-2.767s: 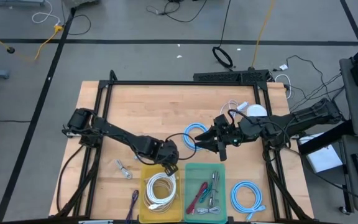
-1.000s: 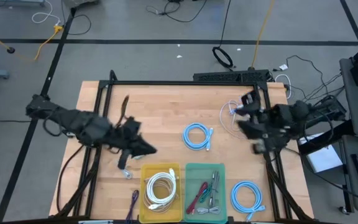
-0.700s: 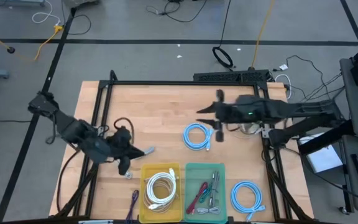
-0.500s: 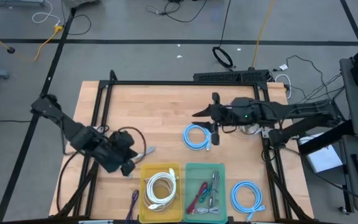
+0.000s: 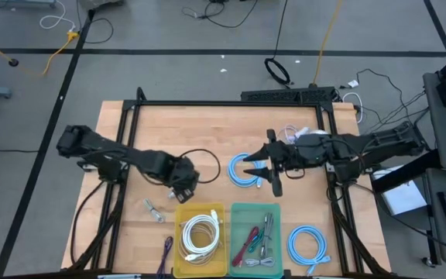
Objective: Pick & Place USB Port
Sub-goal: Put the small light blue charger cable into the green bin
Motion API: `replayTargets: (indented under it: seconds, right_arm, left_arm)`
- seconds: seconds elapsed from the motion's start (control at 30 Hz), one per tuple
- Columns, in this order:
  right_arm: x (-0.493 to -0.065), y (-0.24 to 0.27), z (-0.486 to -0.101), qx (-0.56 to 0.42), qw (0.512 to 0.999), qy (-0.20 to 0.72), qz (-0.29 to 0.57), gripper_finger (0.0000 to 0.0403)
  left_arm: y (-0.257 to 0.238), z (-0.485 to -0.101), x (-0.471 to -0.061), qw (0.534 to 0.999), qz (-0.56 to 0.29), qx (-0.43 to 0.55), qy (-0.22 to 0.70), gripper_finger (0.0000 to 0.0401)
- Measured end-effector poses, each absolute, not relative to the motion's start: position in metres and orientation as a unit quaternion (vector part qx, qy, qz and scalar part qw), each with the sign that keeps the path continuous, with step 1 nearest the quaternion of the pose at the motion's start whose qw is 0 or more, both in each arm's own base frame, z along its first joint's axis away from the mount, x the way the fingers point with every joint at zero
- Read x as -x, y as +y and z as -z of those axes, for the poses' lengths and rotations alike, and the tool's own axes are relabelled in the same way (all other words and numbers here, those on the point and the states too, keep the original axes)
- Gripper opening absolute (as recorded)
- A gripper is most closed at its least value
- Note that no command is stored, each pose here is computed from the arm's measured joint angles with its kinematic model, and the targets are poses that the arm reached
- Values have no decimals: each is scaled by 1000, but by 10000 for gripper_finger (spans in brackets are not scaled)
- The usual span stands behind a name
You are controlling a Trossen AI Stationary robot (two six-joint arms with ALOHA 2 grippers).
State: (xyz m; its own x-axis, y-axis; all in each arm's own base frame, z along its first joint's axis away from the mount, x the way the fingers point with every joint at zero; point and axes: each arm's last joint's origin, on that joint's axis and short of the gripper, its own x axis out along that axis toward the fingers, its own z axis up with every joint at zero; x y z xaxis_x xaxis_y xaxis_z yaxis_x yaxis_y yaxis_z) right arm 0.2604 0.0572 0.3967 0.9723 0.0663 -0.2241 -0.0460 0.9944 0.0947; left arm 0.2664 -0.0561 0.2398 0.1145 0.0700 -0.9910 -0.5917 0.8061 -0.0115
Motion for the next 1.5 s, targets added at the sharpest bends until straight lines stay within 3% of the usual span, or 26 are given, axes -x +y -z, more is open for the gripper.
replayTargets:
  seconds: [0.13,0.57,1.0,1.13,1.3,1.43,1.5]
  right_arm:
    - [-255,67,-396,-57,990,126,-42,149]
    - [-241,90,-397,-64,989,128,-36,148]
    - [-240,92,-398,-85,988,127,-36,143]
    - [-241,92,-400,-90,988,117,-38,140]
    - [-241,92,-401,-99,988,109,-39,139]
    - [-241,92,-401,-114,987,111,-37,139]
    - [-241,92,-401,-126,985,111,-34,139]
  left_arm:
    - [-51,-220,-277,713,-191,217,639,214]
    - [-48,-181,-266,679,-194,197,680,216]
    - [-48,-147,-254,672,-191,250,671,213]
    - [-46,-141,-247,665,-221,250,669,158]
    - [-44,-135,-246,674,-224,254,656,25]
    - [-42,-142,-252,678,-241,271,639,23]
    - [-41,-155,-263,710,-239,286,597,22]
